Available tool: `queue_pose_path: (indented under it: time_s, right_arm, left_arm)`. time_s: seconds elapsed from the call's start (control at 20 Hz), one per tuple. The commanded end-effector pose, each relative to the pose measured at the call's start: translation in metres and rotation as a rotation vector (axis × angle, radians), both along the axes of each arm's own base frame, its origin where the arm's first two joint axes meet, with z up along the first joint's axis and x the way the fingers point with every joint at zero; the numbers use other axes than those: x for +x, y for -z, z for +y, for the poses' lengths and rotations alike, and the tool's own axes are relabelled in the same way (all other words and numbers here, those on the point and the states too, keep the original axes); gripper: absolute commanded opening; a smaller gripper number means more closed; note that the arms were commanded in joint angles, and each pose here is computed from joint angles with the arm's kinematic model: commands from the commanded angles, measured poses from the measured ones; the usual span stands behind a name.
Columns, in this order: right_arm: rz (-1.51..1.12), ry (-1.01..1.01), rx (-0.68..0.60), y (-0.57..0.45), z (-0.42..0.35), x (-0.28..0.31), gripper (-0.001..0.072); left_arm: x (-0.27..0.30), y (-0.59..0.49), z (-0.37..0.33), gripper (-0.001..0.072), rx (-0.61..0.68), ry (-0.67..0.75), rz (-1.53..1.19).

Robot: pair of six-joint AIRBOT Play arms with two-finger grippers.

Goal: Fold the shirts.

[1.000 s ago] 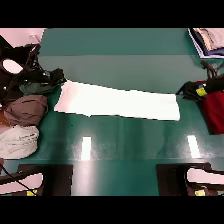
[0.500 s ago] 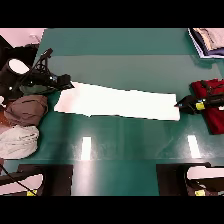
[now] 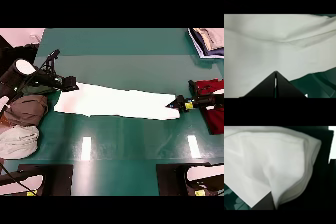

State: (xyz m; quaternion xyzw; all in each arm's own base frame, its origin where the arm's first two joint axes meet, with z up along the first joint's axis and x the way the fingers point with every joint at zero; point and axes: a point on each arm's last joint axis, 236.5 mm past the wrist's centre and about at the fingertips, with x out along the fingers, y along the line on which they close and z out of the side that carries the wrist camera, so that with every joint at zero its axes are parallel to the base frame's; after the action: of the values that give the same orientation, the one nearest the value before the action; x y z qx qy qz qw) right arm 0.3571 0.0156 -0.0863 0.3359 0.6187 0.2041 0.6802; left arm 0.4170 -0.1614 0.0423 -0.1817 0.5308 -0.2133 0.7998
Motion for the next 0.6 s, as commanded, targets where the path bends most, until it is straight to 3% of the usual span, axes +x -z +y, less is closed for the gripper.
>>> queue_pose_path:
  time_s: [0.0,0.3,0.55]
  right_arm:
    - [-0.086,-0.034,-0.014,-0.029,0.003,0.005,0.0014]
    - [-0.238,-0.055,-0.058,-0.145,0.011,0.034,0.0013]
    - [-0.342,-0.178,-0.069,-0.216,0.071,0.048,0.0013]
  left_arm:
    - [-0.005,0.005,-0.024,0.0027,-0.030,0.007,0.034]
    - [-0.008,0.024,-0.142,0.0026,-0.039,0.222,0.019]
    - [-0.005,0.072,-0.215,0.0027,-0.028,0.342,0.053]
